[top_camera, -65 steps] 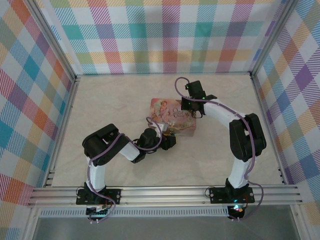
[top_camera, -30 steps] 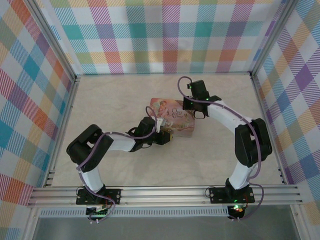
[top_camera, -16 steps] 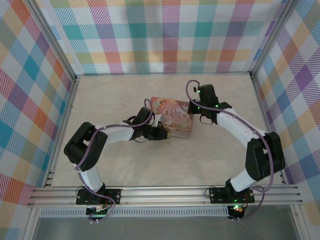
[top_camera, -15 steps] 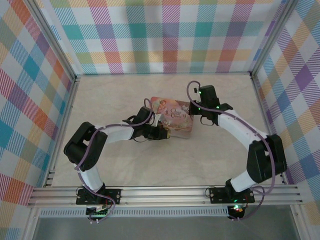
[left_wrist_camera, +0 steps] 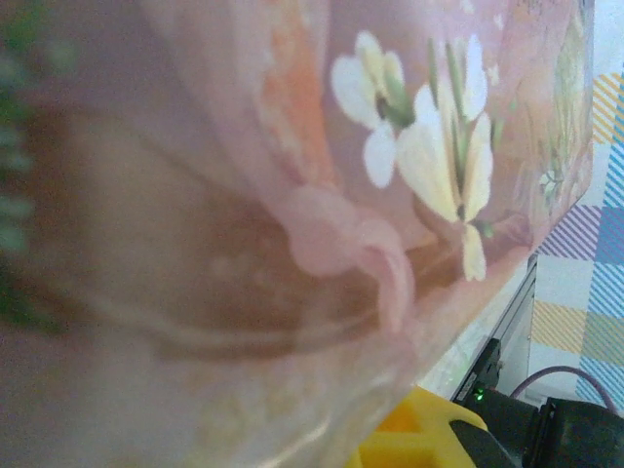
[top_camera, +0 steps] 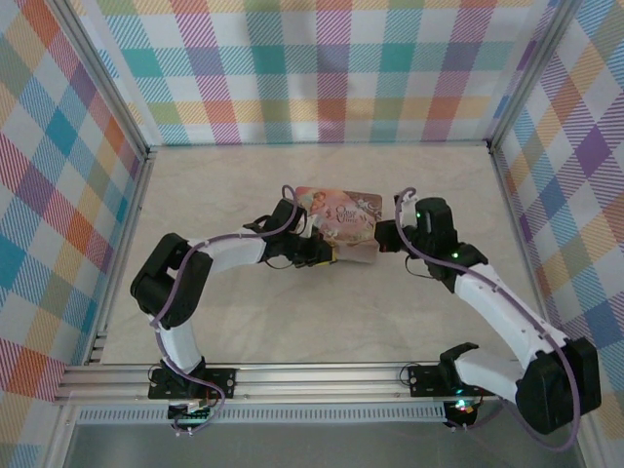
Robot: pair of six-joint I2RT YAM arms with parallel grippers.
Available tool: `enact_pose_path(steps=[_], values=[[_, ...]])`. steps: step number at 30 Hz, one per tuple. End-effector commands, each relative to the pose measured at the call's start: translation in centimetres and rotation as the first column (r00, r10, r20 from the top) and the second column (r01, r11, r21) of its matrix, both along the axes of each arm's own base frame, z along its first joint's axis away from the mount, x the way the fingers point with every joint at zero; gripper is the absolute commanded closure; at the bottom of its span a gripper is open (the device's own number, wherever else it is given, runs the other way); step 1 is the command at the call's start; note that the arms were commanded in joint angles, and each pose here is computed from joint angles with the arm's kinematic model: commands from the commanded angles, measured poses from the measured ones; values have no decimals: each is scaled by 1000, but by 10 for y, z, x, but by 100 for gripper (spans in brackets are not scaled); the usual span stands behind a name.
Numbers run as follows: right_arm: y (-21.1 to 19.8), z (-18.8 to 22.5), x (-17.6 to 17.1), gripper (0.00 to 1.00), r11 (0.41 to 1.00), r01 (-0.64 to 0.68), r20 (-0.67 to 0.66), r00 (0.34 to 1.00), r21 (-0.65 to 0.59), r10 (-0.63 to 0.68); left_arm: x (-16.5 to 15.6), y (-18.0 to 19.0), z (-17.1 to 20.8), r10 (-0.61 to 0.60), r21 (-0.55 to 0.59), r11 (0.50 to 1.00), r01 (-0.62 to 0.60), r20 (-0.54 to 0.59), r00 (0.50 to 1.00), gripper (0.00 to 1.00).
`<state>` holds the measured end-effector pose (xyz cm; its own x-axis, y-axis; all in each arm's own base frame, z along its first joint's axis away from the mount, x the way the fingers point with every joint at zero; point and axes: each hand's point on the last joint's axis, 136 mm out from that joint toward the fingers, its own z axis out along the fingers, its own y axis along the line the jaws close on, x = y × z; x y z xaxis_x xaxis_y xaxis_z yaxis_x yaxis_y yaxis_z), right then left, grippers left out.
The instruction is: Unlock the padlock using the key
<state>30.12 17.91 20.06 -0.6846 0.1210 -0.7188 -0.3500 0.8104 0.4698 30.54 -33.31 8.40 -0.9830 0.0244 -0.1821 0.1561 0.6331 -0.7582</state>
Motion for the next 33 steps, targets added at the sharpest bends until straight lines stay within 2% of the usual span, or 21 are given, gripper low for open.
enact_pose_path(steps=[1, 9, 16, 29, 33], values=[[11, 13, -19, 100, 990, -73, 19, 997, 120, 71, 15, -10, 22, 25, -62, 998, -24, 18, 1000, 92], [14, 37, -57, 100, 961, -167, 84, 985, 219, 152, 25, -13, 25, 86, -90, 992, -85, 7, 996, 91], [17, 57, -69, 100, 936, -204, 124, 977, 287, 175, 32, -8, 24, 138, -67, 988, -137, 13, 990, 91], [23, 30, -61, 100, 910, -158, 42, 987, 384, 154, 39, 0, 32, 239, -91, 968, -235, 26, 971, 91], [22, 20, -57, 100, 898, -113, -1, 992, 424, 125, 38, -4, 34, 231, -115, 967, -227, 15, 973, 91]])
